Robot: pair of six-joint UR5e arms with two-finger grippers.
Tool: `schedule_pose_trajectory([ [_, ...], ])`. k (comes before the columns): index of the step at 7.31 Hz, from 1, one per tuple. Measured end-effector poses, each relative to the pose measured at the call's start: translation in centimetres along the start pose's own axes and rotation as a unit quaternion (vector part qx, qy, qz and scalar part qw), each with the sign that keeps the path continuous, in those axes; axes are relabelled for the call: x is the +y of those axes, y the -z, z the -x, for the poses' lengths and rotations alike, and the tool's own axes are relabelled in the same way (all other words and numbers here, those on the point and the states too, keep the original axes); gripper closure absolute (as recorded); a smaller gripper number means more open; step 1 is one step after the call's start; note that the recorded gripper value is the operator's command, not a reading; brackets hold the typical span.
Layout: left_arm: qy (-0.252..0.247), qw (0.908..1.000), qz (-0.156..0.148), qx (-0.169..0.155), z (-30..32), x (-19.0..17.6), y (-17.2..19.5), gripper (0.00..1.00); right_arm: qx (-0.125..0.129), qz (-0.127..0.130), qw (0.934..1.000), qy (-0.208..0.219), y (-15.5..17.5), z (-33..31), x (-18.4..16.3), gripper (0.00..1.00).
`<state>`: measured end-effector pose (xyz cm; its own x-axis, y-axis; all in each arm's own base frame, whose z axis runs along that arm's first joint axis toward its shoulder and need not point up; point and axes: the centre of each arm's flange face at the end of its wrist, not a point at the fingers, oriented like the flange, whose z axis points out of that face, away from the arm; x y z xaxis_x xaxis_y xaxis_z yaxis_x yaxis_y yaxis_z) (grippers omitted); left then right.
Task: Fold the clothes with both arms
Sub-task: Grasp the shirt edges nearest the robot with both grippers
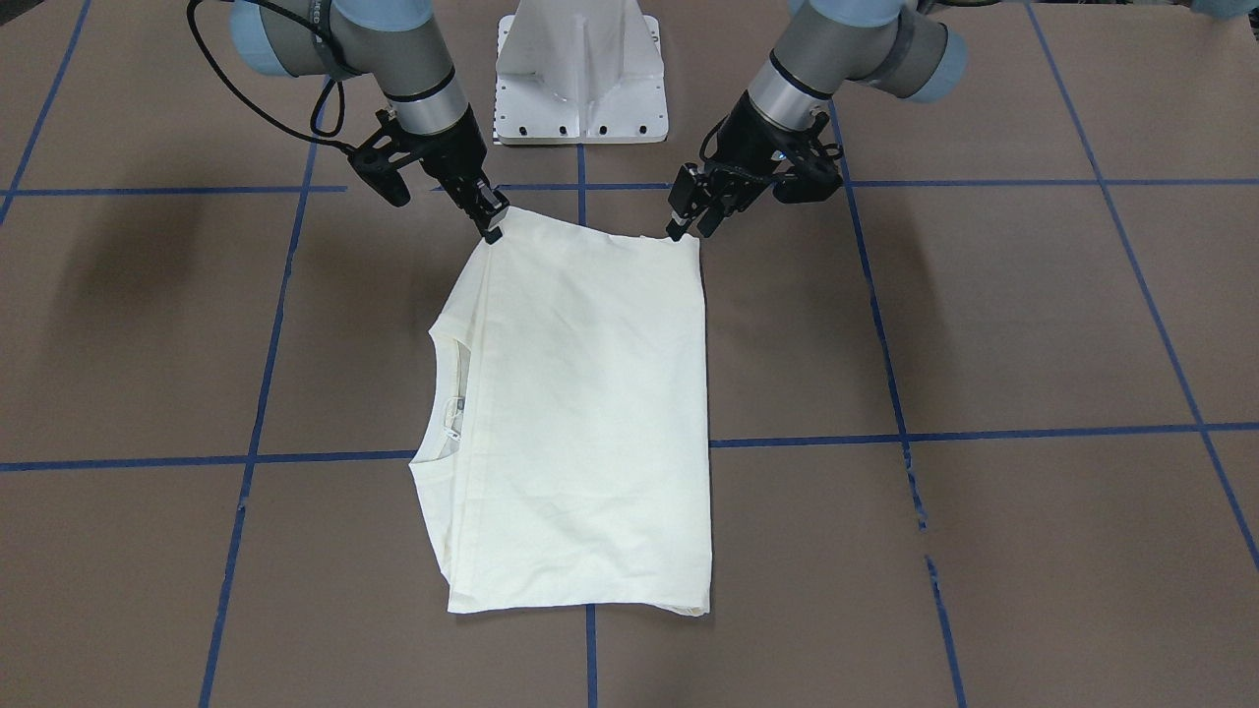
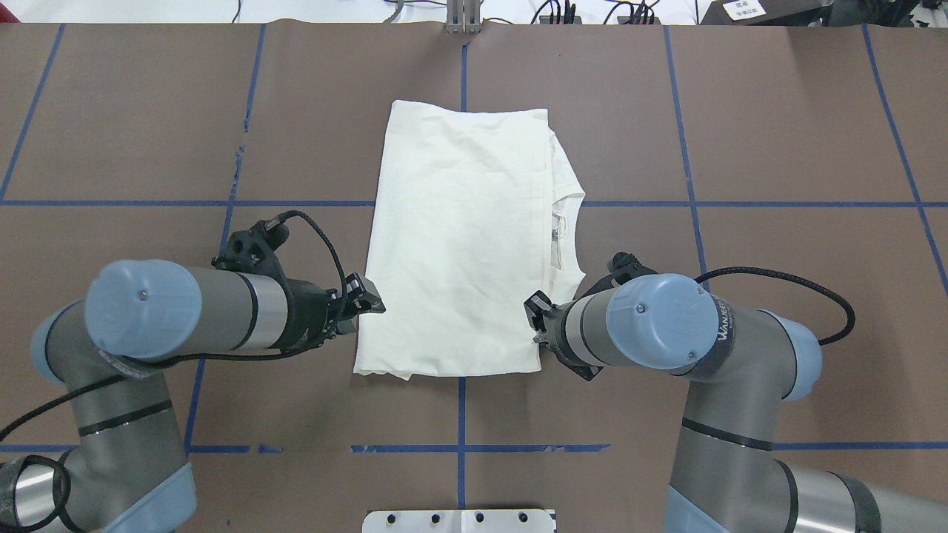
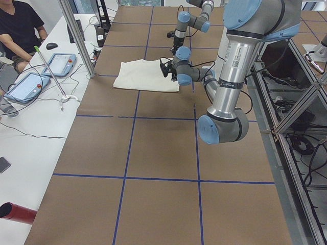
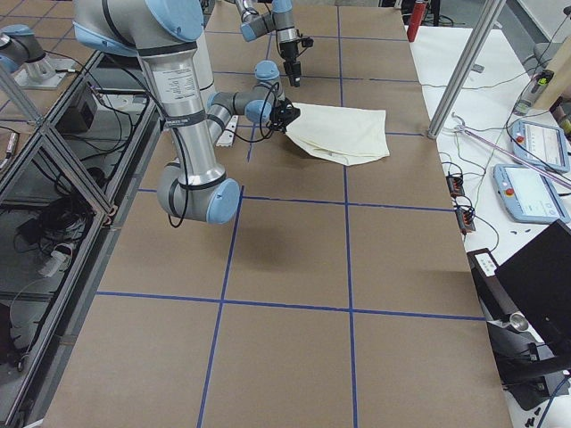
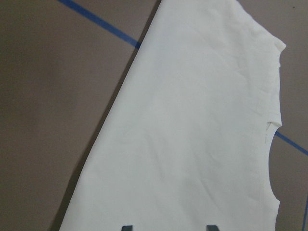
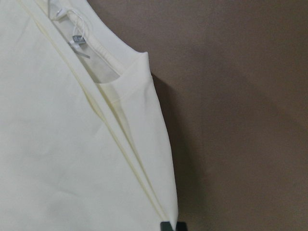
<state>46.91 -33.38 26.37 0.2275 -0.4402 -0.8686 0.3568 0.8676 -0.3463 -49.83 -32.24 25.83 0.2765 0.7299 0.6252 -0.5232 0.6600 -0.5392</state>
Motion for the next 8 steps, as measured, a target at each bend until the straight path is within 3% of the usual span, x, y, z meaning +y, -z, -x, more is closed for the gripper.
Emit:
schedule_pose_trajectory([
  [2,0.019,0.9990,-0.019,-0.037,1.3,2.3,-2.0,0.36,0.004,-0.005,0.9998,0.017,-0.3,-0.5,-0.5,1.00],
  [8,0.011,0.9978,-0.021,-0.062,2.0,4.0,-5.2,0.39,0.010,-0.016,0.9988,0.044,-0.7,-0.9,-1.7,1.00],
])
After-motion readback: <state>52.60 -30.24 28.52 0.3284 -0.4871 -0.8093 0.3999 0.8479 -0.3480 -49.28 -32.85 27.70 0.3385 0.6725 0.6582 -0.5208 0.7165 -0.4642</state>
